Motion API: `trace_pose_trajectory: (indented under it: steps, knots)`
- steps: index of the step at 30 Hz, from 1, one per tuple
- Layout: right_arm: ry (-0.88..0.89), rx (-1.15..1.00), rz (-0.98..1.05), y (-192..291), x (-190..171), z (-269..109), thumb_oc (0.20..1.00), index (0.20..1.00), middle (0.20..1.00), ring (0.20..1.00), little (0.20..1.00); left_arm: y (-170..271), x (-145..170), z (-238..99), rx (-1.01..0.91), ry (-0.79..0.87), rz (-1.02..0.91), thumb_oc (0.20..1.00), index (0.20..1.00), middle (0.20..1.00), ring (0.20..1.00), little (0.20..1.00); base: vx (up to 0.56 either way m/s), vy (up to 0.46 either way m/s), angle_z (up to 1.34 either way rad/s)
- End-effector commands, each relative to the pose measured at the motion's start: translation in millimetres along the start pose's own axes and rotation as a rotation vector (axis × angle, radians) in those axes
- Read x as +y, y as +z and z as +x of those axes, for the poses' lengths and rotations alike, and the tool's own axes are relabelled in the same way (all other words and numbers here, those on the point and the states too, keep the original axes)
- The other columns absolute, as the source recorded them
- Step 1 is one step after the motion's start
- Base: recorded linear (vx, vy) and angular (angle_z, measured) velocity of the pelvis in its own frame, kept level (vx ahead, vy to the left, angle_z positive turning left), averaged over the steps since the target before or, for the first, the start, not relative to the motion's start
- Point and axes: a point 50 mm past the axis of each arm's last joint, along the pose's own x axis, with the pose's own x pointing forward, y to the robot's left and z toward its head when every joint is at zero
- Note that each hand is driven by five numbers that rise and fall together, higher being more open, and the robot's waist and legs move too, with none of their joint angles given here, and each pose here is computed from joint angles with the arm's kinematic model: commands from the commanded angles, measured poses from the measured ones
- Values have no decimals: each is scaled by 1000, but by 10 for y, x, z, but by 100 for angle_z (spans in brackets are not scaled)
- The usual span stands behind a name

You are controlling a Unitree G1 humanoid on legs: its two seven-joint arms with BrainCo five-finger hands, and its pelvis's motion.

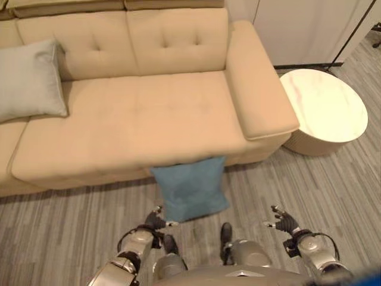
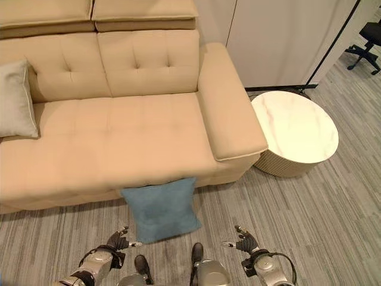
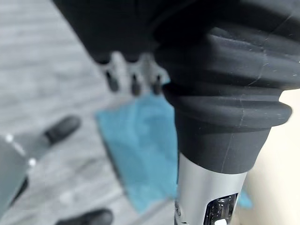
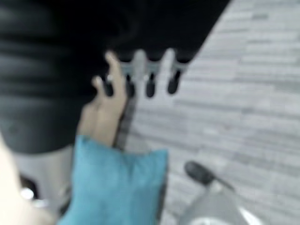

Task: Pick up all the scattered cushions and arrange them neatly on the sofa.

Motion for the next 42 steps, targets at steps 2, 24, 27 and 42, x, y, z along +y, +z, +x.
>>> trace_pose_trajectory:
  steps: [2, 24, 27, 42]
  knots:
    - [49, -112, -6, 343, 170, 108, 1000, 1000, 1000, 1000, 1000, 49, 255, -5, -37, 73, 9, 1000, 1000, 1000, 1000, 1000, 63, 230, -33]
    - [30, -333, -22, 900, 48, 125, 1000, 1000, 1000, 1000, 1000, 946, 540, 27, -336, 201, -130, 1000, 1000, 1000, 1000, 1000, -3, -23, 12]
    - [11, -439, -45, 1196, 4, 115, 1000, 1000, 1000, 1000, 1000, 1323, 593, -29, -470, 230, -193, 1000, 1000, 1000, 1000, 1000, -99, -54, 10]
    - [-255, -946, -177, 2863, -484, -247, 1000, 1000, 1000, 1000, 1000, 2491, 1130, -546, -912, 410, -520, 1000, 1000, 1000, 1000, 1000, -57, -24, 2]
